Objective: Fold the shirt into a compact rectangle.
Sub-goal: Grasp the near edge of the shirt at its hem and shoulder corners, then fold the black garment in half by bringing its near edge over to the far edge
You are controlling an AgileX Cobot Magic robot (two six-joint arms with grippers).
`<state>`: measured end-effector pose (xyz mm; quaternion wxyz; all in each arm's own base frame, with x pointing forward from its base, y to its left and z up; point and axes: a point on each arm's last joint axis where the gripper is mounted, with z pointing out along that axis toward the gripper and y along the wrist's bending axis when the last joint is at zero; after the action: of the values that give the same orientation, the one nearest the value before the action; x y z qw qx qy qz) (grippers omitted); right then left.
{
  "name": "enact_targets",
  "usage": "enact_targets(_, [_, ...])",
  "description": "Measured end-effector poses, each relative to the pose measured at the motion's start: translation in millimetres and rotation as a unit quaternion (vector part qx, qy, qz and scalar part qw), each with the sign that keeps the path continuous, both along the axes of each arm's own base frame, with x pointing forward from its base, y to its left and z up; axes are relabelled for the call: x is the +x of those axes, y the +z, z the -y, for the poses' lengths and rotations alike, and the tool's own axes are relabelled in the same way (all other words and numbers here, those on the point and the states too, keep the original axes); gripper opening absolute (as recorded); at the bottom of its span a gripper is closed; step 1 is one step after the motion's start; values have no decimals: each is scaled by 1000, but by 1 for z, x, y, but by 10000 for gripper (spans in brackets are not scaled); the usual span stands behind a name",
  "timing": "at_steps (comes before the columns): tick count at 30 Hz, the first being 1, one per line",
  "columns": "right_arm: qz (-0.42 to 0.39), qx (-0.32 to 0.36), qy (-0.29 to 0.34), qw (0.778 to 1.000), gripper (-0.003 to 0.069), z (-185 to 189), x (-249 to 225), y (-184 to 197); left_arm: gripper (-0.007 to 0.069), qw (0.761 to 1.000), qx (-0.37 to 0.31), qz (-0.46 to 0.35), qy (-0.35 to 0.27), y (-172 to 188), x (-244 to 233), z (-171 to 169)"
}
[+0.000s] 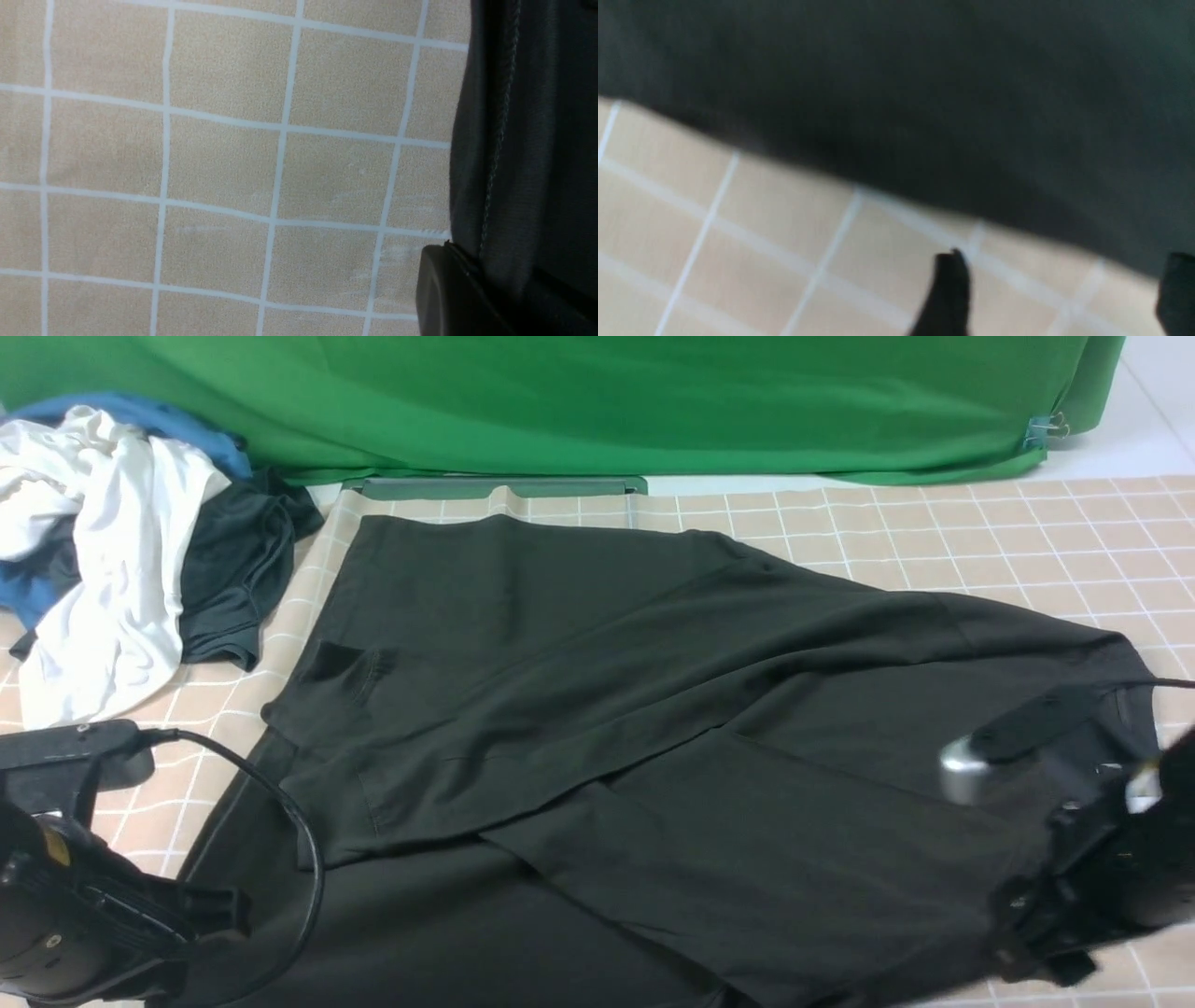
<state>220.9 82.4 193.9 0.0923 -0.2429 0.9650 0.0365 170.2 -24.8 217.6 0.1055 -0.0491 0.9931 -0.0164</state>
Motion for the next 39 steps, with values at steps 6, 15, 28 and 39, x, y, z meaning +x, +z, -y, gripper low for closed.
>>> enact_targets(6, [-15, -27, 38, 999, 624, -14, 11, -32, 35, 1000, -3, 1, 1, 0, 0, 0])
enact_targets(15, [-19, -37, 60, 997, 76, -13, 12, -36, 35, 998, -53, 26, 23, 9, 7, 9])
enact_targets(28, [87, -45, 63, 993, 45, -7, 32, 37, 35, 978, -99, 179, 50, 87, 66, 18])
enact_targets(39, [163, -35, -34, 985, 45, 28, 100, 81, 35, 969, -109, 208, 79, 89, 178, 23])
